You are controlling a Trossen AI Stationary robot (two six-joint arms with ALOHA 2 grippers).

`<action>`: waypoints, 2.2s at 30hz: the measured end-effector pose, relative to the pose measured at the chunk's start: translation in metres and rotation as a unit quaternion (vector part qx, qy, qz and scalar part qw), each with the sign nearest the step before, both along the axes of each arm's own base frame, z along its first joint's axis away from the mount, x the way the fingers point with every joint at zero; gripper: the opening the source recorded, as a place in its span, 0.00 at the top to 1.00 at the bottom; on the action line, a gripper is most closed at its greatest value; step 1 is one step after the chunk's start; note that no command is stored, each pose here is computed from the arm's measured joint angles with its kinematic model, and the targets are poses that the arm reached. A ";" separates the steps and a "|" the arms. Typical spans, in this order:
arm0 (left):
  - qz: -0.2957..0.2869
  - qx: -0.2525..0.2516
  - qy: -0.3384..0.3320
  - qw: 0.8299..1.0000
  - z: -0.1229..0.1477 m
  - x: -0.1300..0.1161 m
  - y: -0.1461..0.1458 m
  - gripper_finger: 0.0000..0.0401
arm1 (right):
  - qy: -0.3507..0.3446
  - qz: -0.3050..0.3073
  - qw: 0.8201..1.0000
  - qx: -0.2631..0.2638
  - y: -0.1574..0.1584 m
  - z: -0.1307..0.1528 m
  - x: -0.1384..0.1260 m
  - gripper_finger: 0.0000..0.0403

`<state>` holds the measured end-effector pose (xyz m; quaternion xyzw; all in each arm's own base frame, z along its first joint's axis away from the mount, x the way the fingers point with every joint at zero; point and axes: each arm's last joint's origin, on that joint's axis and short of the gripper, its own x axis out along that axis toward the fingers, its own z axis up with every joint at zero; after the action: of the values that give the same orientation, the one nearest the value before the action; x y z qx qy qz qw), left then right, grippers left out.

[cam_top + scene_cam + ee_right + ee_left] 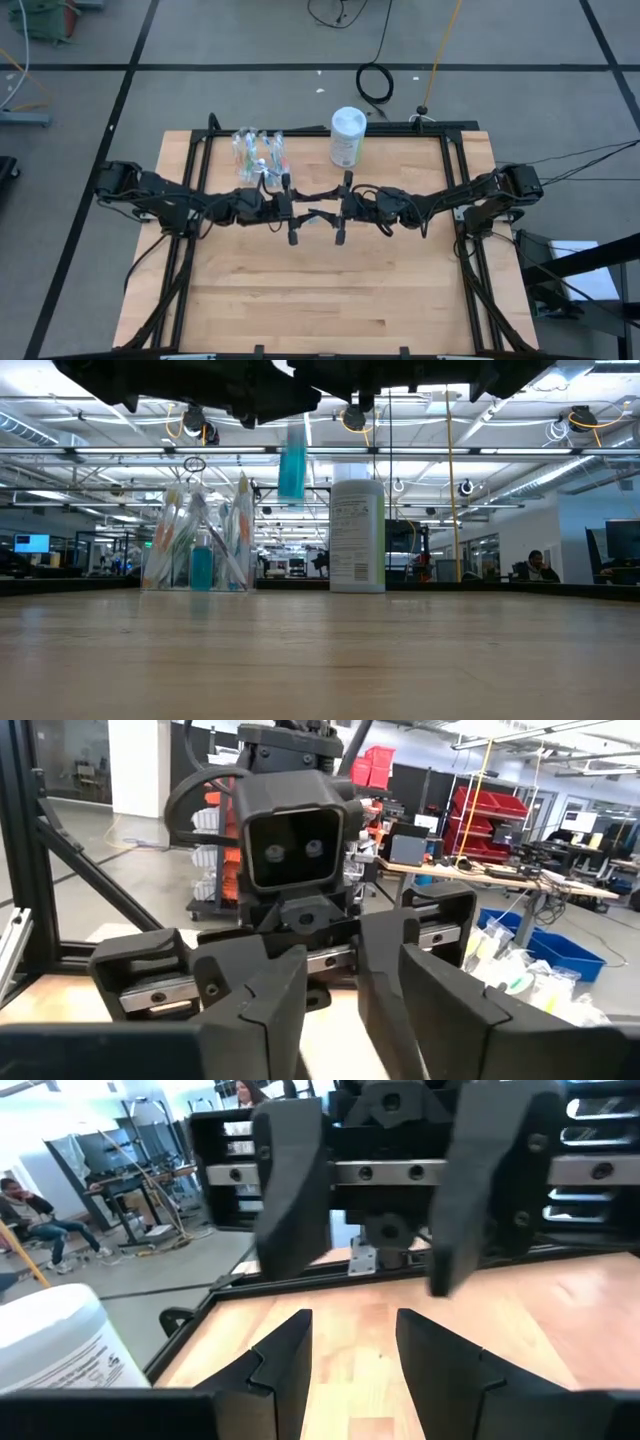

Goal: Pick & Place toothbrushing station
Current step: Put the mouthwash into the middle of the transparent organizer

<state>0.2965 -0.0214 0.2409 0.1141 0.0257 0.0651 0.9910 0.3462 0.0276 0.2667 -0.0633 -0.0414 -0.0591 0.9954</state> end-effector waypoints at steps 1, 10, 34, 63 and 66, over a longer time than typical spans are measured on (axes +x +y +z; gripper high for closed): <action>0.002 -0.003 -0.001 1.000 0.000 0.000 0.001 0.62 | 0.002 0.000 1.000 0.000 0.000 0.000 0.000 0.61; 0.019 -0.017 0.048 0.999 -0.010 -0.001 0.004 0.64 | 0.047 0.000 0.999 -0.010 0.000 -0.004 -0.003 0.61; 0.092 -0.263 0.345 0.896 -0.068 -0.031 0.007 0.59 | 0.255 -0.021 0.966 0.024 -0.003 -0.024 -0.028 0.61; 0.125 -0.323 0.501 0.793 -0.102 -0.017 -0.012 0.59 | 0.319 -0.034 0.945 0.060 -0.004 -0.037 -0.035 0.61; 0.127 -0.317 0.508 0.791 -0.109 -0.014 -0.013 0.59 | 0.319 -0.034 0.945 0.060 -0.004 -0.037 -0.035 0.61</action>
<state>0.2824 -0.0341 0.1324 -0.1945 0.5589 0.1113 0.7984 0.3113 0.0239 0.2296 -0.0206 0.2841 -0.0716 0.9559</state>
